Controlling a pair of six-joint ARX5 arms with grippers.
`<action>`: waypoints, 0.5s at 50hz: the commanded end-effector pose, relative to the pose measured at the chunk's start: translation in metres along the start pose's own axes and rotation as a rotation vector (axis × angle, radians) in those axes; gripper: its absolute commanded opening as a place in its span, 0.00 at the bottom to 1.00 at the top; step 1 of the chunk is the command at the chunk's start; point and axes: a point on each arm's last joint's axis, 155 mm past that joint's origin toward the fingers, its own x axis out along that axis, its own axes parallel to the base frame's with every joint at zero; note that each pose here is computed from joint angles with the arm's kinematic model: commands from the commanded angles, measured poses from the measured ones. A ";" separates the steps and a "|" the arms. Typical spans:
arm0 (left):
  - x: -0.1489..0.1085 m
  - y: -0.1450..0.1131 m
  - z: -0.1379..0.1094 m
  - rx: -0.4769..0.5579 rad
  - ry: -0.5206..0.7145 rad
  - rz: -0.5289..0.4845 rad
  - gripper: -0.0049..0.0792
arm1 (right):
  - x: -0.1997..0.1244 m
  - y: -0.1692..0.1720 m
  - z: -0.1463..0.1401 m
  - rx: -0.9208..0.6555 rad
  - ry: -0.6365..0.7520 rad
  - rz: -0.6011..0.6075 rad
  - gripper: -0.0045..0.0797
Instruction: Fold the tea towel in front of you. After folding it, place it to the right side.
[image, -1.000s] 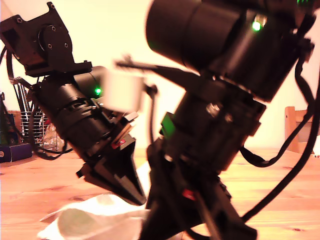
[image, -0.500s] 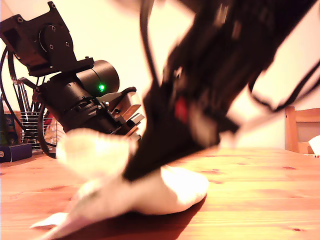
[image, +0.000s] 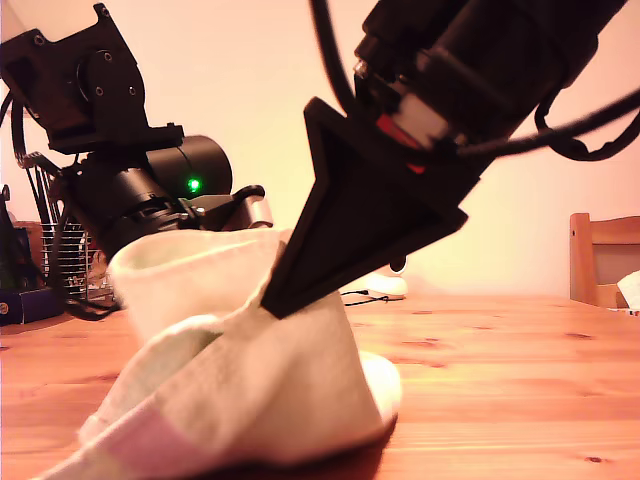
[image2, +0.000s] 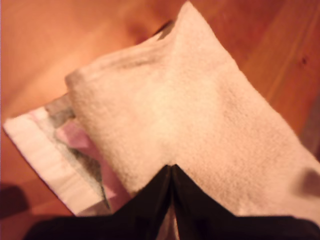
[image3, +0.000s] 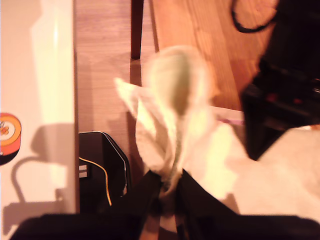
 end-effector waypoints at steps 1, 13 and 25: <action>0.012 -0.006 -0.021 -0.005 0.072 -0.012 0.03 | 0.000 -0.006 -0.005 0.023 0.004 -0.014 0.04; 0.010 -0.011 -0.019 0.011 0.066 -0.012 0.03 | -0.003 -0.025 -0.008 0.063 0.001 -0.052 0.04; -0.028 -0.002 0.018 0.035 -0.075 0.035 0.03 | -0.005 -0.040 -0.014 0.101 0.005 -0.083 0.04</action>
